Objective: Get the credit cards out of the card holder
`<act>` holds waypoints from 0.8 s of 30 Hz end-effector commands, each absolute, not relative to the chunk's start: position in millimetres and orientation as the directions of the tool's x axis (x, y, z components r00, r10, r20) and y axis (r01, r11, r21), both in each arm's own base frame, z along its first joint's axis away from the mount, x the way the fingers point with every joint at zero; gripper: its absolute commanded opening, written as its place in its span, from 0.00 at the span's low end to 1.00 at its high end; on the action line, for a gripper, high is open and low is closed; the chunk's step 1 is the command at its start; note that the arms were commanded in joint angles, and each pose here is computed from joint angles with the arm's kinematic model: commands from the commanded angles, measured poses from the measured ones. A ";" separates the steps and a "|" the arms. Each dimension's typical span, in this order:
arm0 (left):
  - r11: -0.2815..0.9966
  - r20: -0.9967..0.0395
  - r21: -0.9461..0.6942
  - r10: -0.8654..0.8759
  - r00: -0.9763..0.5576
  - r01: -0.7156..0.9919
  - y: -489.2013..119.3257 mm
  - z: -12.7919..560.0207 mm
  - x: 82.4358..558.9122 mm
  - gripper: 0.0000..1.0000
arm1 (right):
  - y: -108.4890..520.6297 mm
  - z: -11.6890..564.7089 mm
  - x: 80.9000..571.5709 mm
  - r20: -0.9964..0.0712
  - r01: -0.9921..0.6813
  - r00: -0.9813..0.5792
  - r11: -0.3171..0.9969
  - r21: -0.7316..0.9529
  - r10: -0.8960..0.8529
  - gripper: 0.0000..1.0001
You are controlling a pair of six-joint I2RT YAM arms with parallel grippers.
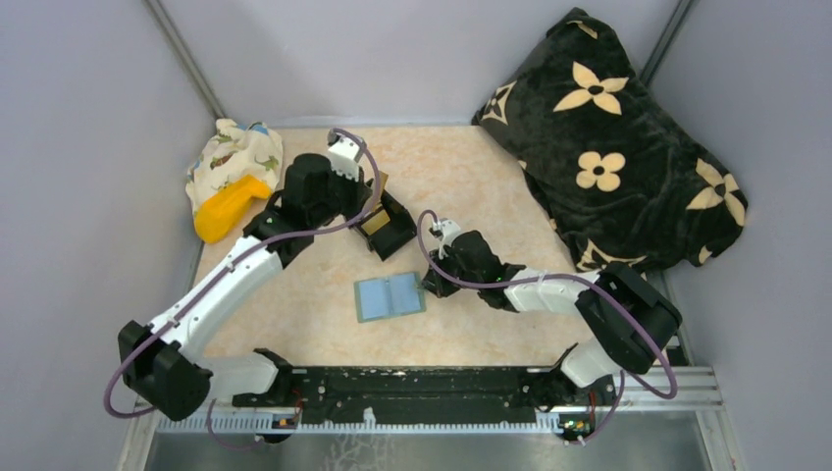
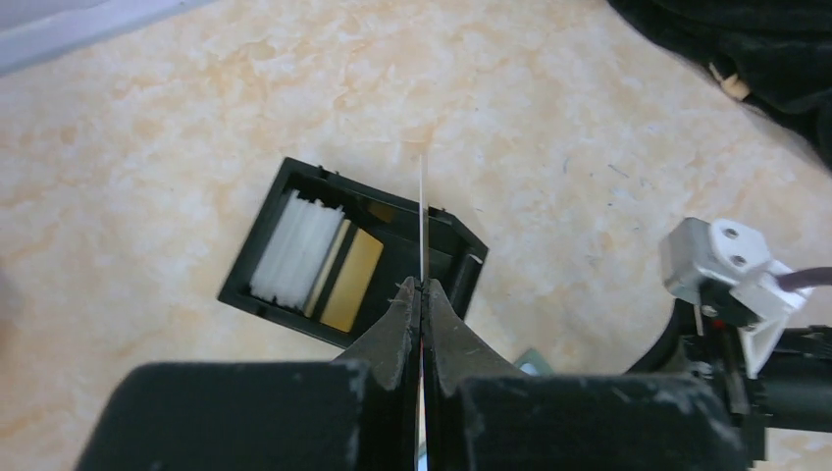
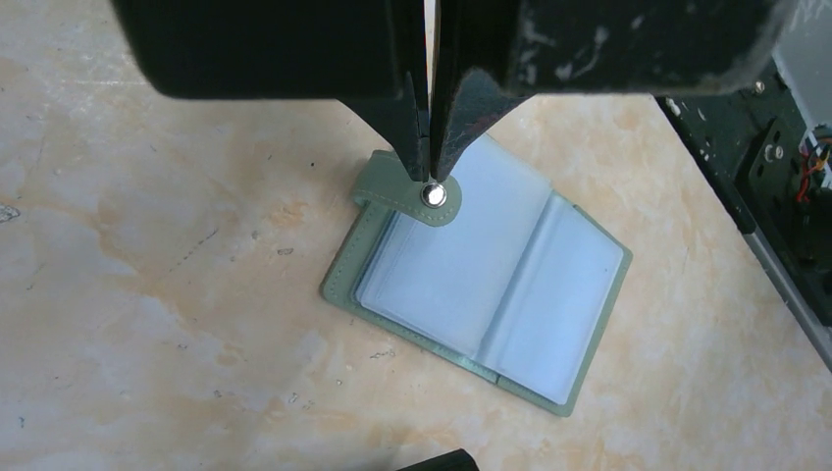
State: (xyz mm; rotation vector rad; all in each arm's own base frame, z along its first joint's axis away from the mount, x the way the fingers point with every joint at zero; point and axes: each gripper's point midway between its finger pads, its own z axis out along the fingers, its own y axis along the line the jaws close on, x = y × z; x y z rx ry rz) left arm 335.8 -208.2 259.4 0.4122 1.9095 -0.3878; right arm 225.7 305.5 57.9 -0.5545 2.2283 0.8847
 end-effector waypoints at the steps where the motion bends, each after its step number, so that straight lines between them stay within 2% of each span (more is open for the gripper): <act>1: 0.811 -0.919 -0.003 0.229 -0.322 0.585 -198.0 271.1 349.9 0.00 | 313.8 74.6 227.3 -0.747 -0.647 -0.651 0.612 0.454 -0.134 0.00; 7: 0.761 -0.888 0.065 0.340 -0.311 0.646 -178.9 278.2 376.3 0.00 | 309.9 74.4 234.2 -0.741 -0.646 -0.660 0.598 0.474 -0.125 0.00; 12: 0.609 -0.865 0.019 0.408 -0.293 0.793 -193.9 260.3 376.4 0.00 | 308.7 71.0 236.6 -0.733 -0.637 -0.671 0.592 0.494 -0.110 0.00; 24: 0.525 -0.799 -0.035 0.497 -0.339 0.851 -200.1 201.3 379.0 0.00 | 297.8 57.7 246.2 -0.709 -0.598 -0.699 0.617 0.512 -0.089 0.00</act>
